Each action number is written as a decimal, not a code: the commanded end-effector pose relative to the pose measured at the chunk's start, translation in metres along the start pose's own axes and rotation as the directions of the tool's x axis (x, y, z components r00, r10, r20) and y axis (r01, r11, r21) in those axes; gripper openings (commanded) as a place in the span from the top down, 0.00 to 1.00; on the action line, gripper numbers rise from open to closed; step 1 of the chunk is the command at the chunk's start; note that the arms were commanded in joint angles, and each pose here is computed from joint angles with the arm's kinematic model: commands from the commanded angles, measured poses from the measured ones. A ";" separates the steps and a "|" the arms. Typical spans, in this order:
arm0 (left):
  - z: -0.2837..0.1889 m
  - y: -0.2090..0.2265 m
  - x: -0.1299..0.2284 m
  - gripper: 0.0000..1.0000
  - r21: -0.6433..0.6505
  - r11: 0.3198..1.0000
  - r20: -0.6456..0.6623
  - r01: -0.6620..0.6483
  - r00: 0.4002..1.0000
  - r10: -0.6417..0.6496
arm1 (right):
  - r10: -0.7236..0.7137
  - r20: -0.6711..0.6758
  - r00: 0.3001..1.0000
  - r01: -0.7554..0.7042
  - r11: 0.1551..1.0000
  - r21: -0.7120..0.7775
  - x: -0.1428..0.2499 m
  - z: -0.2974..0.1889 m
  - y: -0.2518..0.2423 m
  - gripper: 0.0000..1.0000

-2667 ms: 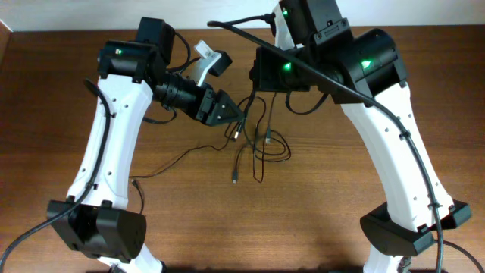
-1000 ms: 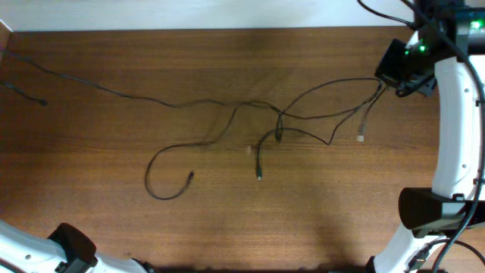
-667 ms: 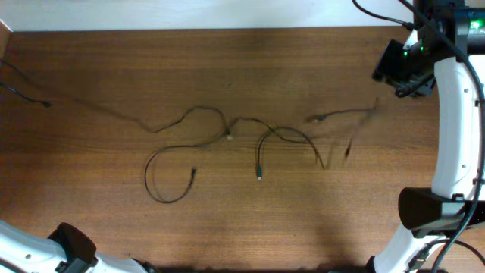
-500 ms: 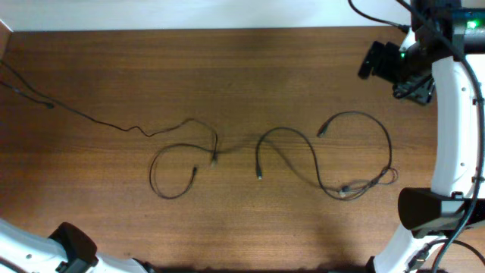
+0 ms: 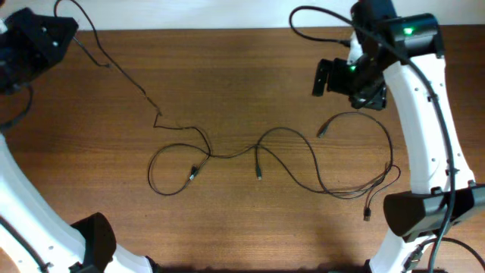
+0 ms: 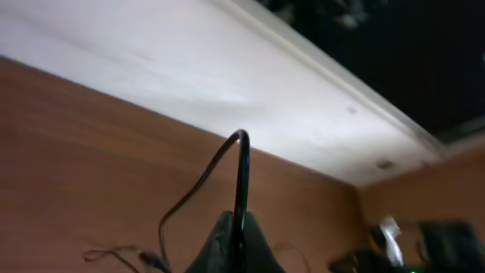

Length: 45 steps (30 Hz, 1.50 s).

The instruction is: Untangle cables

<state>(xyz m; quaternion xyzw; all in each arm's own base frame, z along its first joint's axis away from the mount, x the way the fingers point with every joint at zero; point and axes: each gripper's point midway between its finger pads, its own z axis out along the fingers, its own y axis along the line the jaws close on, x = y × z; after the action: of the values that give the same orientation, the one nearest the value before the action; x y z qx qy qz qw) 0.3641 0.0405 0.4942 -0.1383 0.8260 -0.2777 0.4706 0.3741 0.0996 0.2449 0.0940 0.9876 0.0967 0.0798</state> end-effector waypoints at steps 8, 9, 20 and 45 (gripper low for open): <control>0.049 -0.061 -0.095 1.00 0.375 0.927 0.215 -0.020 0.974 -0.066 | -0.075 -0.019 0.997 0.075 0.997 -0.017 0.009 0.022 0.023 0.02; 0.047 -0.072 -0.104 1.00 0.412 0.910 0.245 -0.040 0.967 -0.068 | -0.079 -0.021 0.997 0.079 0.997 -0.017 0.010 0.023 0.025 0.02; 0.003 -0.110 -0.171 0.99 0.464 0.868 0.584 -0.177 0.798 -0.149 | -0.179 -0.079 0.981 0.179 0.984 -0.007 0.026 0.041 0.031 0.01; 0.138 0.236 -0.013 0.01 -0.713 0.644 0.176 0.278 0.960 -0.220 | -0.195 -0.096 0.976 0.195 0.981 -0.004 0.029 0.043 0.029 0.01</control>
<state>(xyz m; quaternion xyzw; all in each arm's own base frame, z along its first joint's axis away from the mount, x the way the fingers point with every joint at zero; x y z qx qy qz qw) 0.4979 0.1907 0.3167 -0.4420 0.8152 -0.0015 0.3744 0.3615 0.1376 0.2054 0.0001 0.9951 0.0878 0.0447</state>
